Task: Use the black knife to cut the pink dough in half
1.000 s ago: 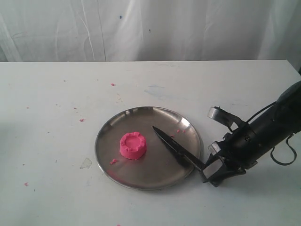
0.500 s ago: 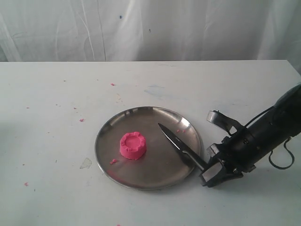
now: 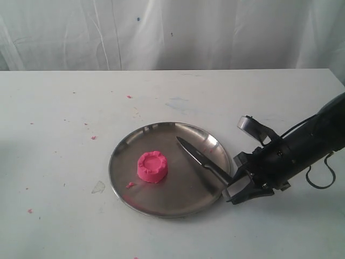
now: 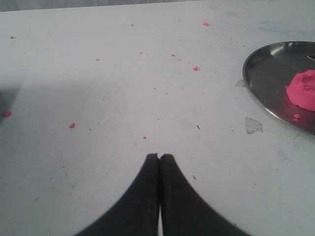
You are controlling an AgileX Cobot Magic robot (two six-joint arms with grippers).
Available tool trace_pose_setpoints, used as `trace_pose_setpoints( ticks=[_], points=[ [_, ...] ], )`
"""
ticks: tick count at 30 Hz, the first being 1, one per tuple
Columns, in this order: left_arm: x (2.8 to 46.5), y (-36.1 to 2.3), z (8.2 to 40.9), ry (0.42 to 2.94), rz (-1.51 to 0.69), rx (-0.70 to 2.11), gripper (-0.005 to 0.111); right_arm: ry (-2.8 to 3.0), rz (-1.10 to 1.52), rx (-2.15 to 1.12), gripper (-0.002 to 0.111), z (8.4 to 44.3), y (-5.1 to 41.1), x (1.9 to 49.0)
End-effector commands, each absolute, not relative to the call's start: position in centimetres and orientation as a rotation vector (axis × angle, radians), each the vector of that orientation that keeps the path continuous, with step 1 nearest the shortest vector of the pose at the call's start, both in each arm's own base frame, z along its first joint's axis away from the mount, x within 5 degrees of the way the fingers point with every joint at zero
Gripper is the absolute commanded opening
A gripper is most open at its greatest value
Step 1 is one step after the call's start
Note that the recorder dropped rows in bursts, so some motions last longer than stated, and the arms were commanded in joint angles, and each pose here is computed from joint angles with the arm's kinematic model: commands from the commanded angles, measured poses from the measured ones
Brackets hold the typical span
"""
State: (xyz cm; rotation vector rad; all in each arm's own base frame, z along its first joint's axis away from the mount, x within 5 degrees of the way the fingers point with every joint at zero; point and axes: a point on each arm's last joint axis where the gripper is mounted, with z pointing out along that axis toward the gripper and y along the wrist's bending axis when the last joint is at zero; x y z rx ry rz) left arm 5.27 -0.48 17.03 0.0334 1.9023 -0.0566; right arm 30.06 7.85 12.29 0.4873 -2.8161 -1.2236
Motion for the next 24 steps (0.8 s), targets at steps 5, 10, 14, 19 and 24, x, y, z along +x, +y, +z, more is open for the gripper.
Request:
trace_pose_setpoints(
  ticks=[5, 10, 14, 19, 24],
  points=[
    [5.2, -0.5, 16.9, 1.9, -0.062, 0.037, 0.0, -2.732, -1.248, 0.468, 0.003, 11.1, 8.2, 29.7],
    [5.2, -0.5, 16.9, 1.9, -0.062, 0.037, 0.0, -2.697, -1.241, 0.445, 0.023, 10.0, 8.3, 29.6],
    [5.2, -0.5, 16.9, 1.9, -0.062, 0.037, 0.0, -2.703, -1.235, 0.437, 0.032, 9.9, 8.2, 29.6],
    [5.2, -0.5, 16.9, 1.9, -0.062, 0.037, 0.0, -2.72, -1.237, 0.441, 0.032, 10.2, 7.9, 30.1],
    [5.2, -0.5, 16.9, 1.9, -0.062, 0.037, 0.0, -2.74, -1.236, 0.402, 0.032, 10.6, 6.8, 31.0]
  ],
)
